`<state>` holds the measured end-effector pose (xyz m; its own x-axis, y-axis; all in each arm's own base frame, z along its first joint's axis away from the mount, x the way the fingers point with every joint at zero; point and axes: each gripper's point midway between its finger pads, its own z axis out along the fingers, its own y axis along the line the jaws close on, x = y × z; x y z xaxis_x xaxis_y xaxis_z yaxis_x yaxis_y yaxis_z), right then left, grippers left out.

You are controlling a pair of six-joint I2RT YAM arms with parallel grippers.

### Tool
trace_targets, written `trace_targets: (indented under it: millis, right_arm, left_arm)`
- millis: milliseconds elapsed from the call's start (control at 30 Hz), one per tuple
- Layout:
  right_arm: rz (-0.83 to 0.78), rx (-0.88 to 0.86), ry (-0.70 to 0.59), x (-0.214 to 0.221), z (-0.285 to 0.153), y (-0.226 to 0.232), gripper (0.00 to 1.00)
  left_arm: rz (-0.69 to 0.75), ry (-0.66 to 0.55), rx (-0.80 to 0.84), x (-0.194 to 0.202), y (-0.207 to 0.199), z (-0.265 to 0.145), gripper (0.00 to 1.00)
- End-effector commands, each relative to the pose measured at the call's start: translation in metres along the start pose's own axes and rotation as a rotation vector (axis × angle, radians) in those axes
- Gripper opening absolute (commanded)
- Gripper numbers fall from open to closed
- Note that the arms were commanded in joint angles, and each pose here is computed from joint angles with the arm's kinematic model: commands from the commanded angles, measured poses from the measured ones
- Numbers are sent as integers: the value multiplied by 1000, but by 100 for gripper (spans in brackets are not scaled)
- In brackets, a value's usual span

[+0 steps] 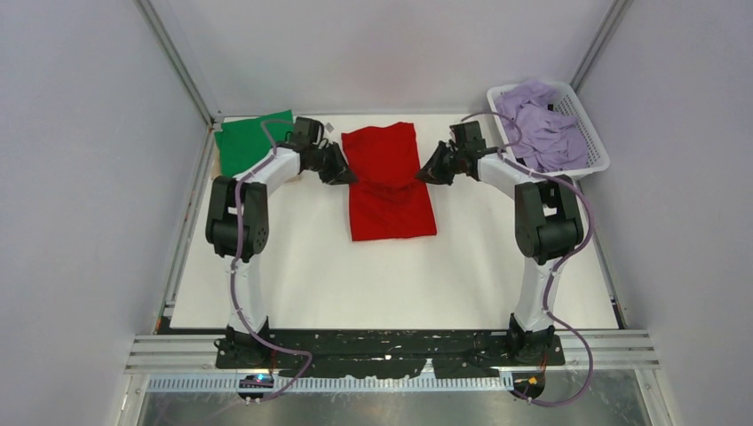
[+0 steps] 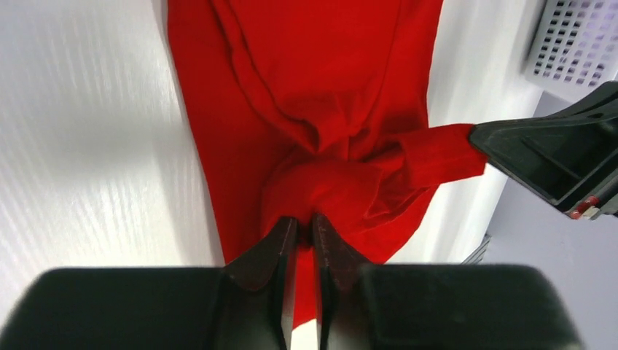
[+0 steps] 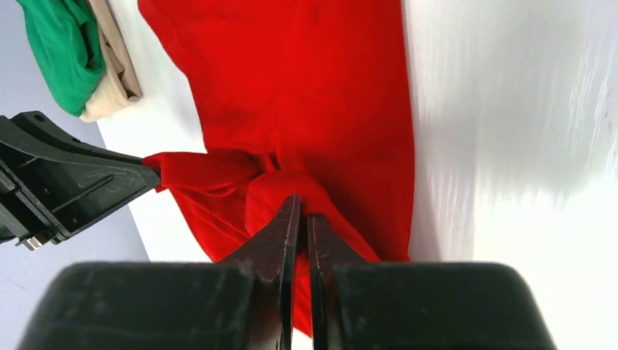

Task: Fold and stack the t-shirts
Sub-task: Fold the folded rectangular tshirt in 1/3 of the way

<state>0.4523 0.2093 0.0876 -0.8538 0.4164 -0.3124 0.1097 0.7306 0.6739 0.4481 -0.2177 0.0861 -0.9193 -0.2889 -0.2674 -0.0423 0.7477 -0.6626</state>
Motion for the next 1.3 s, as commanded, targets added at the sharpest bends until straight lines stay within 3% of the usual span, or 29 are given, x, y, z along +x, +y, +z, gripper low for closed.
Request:
trace_targets:
  millis: [0, 100, 167, 200, 267, 300, 467, 567, 767, 900, 1033, 1267]
  right_arm:
    - [-61, -48, -44, -31, 6, 11, 13]
    - [-110, -64, -60, -53, 11, 17, 20]
    - [-138, -76, -40, -62, 14, 20, 42]
    - [-135, -58, -10, -59, 14, 15, 64]
    - [-187, -51, -30, -65, 3, 23, 90]
    - [-208, -37, -33, -63, 0, 19, 97]
    - [-282, -33, -130, -56, -42, 26, 95]
    - [-329, -47, -107, -19, -55, 26, 96]
    - [-440, -109, 26, 73, -44, 41, 95]
    - [-461, -128, 69, 95, -16, 54, 95]
    - [-475, -122, 15, 76, 21, 68, 95]
    - [-494, -62, -161, -7, 81, 89, 95]
  left_arm:
    - [17, -14, 46, -22, -10, 6, 23]
    - [13, -22, 56, -39, -12, 12, 47]
    - [7, 0, 61, -47, -18, 11, 70]
    - [12, 1, 66, -50, -21, 8, 78]
    - [42, -32, 86, -56, -33, -2, 96]
    - [59, -57, 93, -56, -38, -12, 99]
    - [111, -103, 68, -35, -41, -47, 99]
    - [102, -99, 6, -5, -23, -59, 100]
    - [63, -104, -65, 53, 13, -79, 100]
    - [30, -87, -61, 88, 27, -85, 100]
    - [14, -95, -40, 104, 30, -91, 100]
    - [-1, -72, -42, 111, 34, -88, 99]
